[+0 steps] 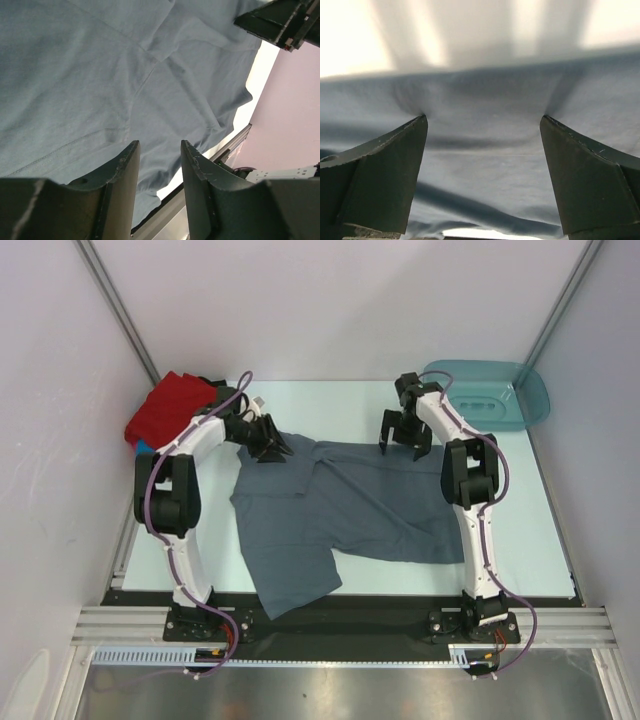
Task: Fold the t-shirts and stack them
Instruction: Fold the tshirt
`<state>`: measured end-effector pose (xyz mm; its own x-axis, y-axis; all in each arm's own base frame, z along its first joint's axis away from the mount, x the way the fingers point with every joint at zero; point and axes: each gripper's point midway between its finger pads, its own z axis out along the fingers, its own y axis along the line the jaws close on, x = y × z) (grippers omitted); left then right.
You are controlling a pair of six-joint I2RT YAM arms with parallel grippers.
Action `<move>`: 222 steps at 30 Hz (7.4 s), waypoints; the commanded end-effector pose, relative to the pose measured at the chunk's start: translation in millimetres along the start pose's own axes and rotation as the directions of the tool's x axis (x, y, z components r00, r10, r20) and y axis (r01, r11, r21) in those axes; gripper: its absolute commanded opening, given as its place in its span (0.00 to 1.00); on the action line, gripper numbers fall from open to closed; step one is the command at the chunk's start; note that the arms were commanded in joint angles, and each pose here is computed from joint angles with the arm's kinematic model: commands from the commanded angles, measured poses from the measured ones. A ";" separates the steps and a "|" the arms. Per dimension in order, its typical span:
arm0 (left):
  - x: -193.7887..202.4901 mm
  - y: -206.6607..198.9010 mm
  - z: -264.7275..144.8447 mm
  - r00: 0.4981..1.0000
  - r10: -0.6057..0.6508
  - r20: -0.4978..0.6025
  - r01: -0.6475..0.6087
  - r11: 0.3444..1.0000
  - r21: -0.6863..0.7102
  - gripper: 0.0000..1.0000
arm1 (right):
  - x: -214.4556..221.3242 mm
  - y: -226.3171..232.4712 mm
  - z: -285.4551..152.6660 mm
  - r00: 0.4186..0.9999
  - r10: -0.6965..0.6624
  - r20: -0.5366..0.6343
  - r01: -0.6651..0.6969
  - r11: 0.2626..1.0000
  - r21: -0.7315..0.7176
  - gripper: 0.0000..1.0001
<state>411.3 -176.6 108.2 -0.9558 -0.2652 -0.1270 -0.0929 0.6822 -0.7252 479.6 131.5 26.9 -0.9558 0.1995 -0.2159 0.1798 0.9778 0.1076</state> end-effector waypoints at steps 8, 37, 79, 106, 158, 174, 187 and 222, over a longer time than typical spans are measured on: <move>-8.7 -36.3 -28.7 0.995 0.057 0.080 -0.058 0.998 0.010 0.42 | -16.6 -30.0 33.0 0.988 -0.106 0.116 0.073 0.962 0.264 1.00; 18.1 -30.3 -54.5 0.995 0.087 0.044 -0.082 0.992 -0.091 0.41 | -53.3 -119.6 59.5 0.983 -0.140 0.120 0.047 0.821 0.568 1.00; 177.8 41.0 -81.3 0.976 0.084 -0.200 -0.115 0.982 -0.151 0.37 | 138.1 -128.4 -216.5 0.948 0.318 -0.002 -0.318 0.948 -0.007 1.00; 231.8 62.8 -95.5 0.985 -0.167 0.036 0.170 0.975 -0.141 1.00 | 236.0 -149.2 -165.1 0.887 0.434 -0.156 -0.446 0.894 -0.052 1.00; 263.2 134.1 -68.0 0.966 -0.257 0.026 0.245 0.884 -0.399 0.54 | 198.1 -108.7 -202.7 0.897 0.432 -0.094 -0.442 0.880 -0.174 1.00; 279.9 145.4 -54.4 0.956 -0.289 0.044 0.274 0.837 -0.474 0.45 | 194.9 -109.3 -204.2 0.917 0.387 -0.098 -0.398 0.899 -0.181 1.00; 280.7 138.4 -55.0 0.959 -0.280 0.046 0.269 0.844 -0.464 0.08 | 195.1 -110.7 -199.6 0.921 0.374 -0.112 -0.389 0.903 -0.181 1.00; 336.6 123.1 -87.3 0.928 -0.370 0.033 0.358 0.865 -0.352 0.48 | 332.9 72.3 -144.8 0.797 -0.231 -0.558 -0.105 0.856 -0.506 0.95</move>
<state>54.6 -124.7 38.7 -0.8704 -0.4787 0.1152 -0.4735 0.7497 -0.4623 126.2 232.0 99.7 -0.9172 -0.0576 0.3943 0.1820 0.8196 0.5432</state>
